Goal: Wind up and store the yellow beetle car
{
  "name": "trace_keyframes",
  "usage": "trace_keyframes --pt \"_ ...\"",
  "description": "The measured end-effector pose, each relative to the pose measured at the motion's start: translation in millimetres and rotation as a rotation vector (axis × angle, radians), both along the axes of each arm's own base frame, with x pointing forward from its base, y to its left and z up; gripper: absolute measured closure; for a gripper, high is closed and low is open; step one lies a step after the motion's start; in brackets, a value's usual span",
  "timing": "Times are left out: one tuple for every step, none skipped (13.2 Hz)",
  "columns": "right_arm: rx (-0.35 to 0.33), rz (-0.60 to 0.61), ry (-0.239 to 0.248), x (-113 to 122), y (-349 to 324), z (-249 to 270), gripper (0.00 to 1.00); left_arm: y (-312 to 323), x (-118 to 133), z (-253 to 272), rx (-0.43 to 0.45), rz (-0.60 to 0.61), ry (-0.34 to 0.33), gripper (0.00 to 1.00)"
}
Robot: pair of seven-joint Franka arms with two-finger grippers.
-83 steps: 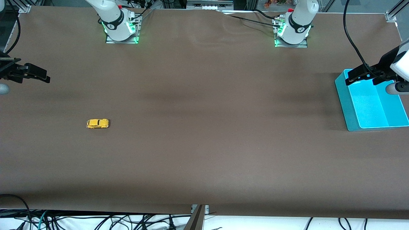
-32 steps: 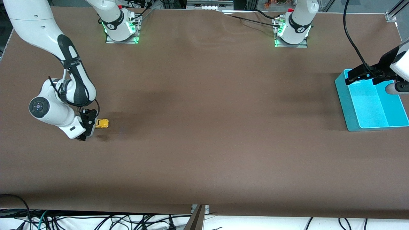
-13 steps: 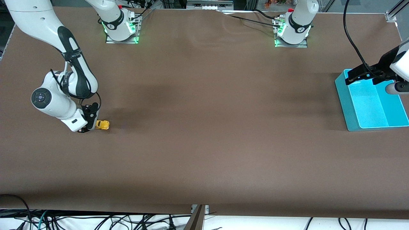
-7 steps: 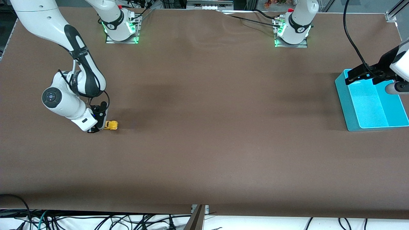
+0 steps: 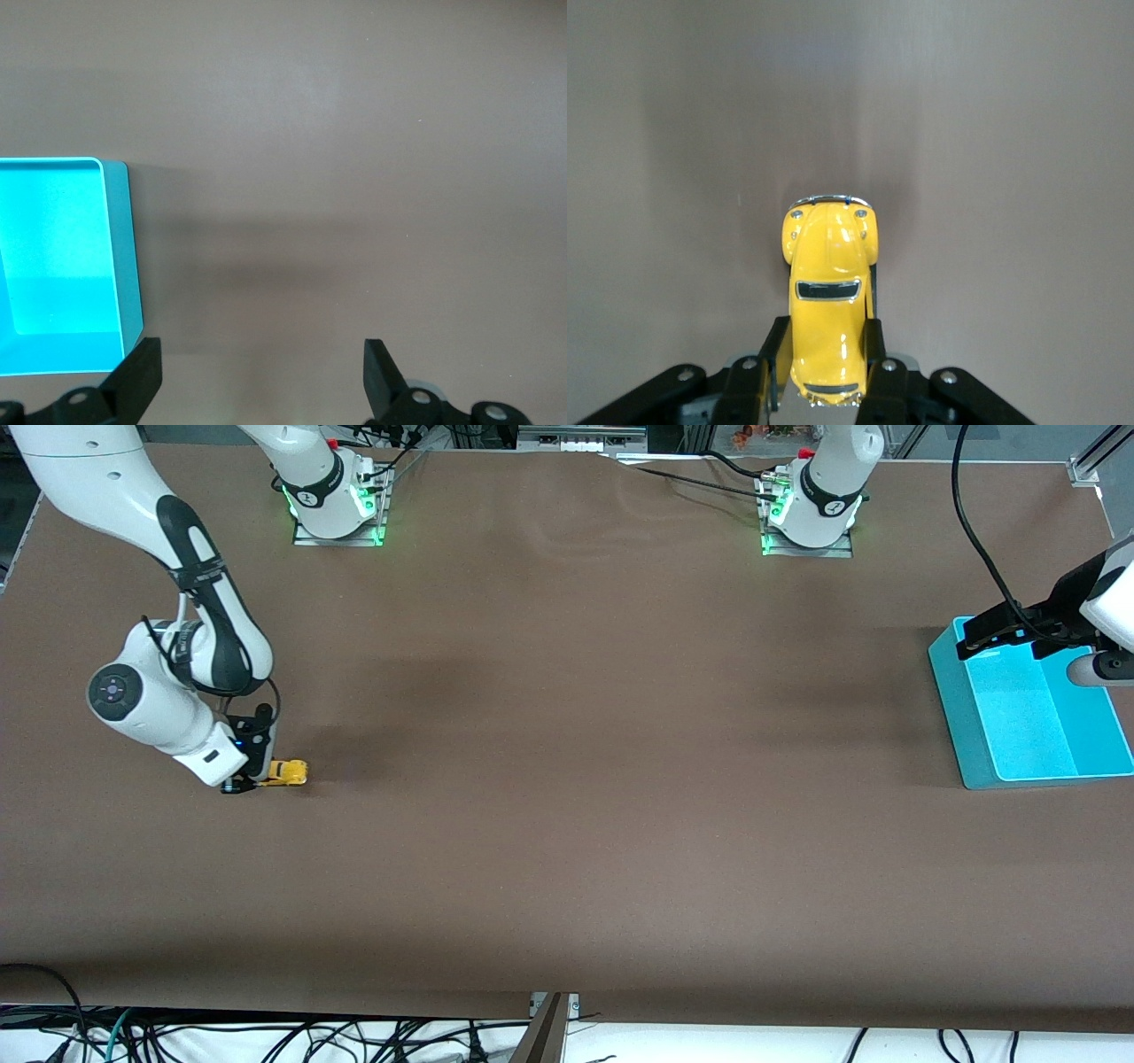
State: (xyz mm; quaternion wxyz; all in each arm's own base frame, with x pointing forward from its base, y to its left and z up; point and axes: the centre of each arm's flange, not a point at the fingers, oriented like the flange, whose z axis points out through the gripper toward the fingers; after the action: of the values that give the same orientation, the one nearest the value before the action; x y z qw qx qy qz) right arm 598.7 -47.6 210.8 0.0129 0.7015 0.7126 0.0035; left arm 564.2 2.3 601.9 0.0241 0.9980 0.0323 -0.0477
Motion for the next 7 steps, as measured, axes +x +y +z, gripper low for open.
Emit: trace_keyframes --pt "-0.001 0.006 -0.006 -0.7 -14.8 0.1 0.63 0.0 0.0 0.0 0.000 0.000 0.000 0.00" --pt "-0.003 0.012 -0.014 -1.5 -29.7 0.1 0.63 0.0 0.0 0.0 0.000 0.000 0.000 0.00" --pt "-0.006 0.017 -0.025 -2.5 -44.3 0.0 0.63 0.0 0.0 0.0 0.000 0.000 0.000 0.00" --pt "-0.009 0.020 -0.034 -3.8 -58.5 0.2 0.63 0.0 0.0 0.0 0.000 0.000 0.000 0.00" --pt "-0.012 0.021 -0.044 -5.3 -71.4 0.1 0.63 0.0 0.0 0.0 0.000 0.000 0.000 0.00" --pt "-0.015 0.026 -0.053 -6.5 -82.8 -0.1 0.63 0.0 0.0 0.0 0.000 0.000 0.000 0.00" --pt "-0.017 0.030 -0.058 -7.2 -90.8 -0.4 0.63 0.1 0.0 0.0 0.000 0.000 0.000 0.00"
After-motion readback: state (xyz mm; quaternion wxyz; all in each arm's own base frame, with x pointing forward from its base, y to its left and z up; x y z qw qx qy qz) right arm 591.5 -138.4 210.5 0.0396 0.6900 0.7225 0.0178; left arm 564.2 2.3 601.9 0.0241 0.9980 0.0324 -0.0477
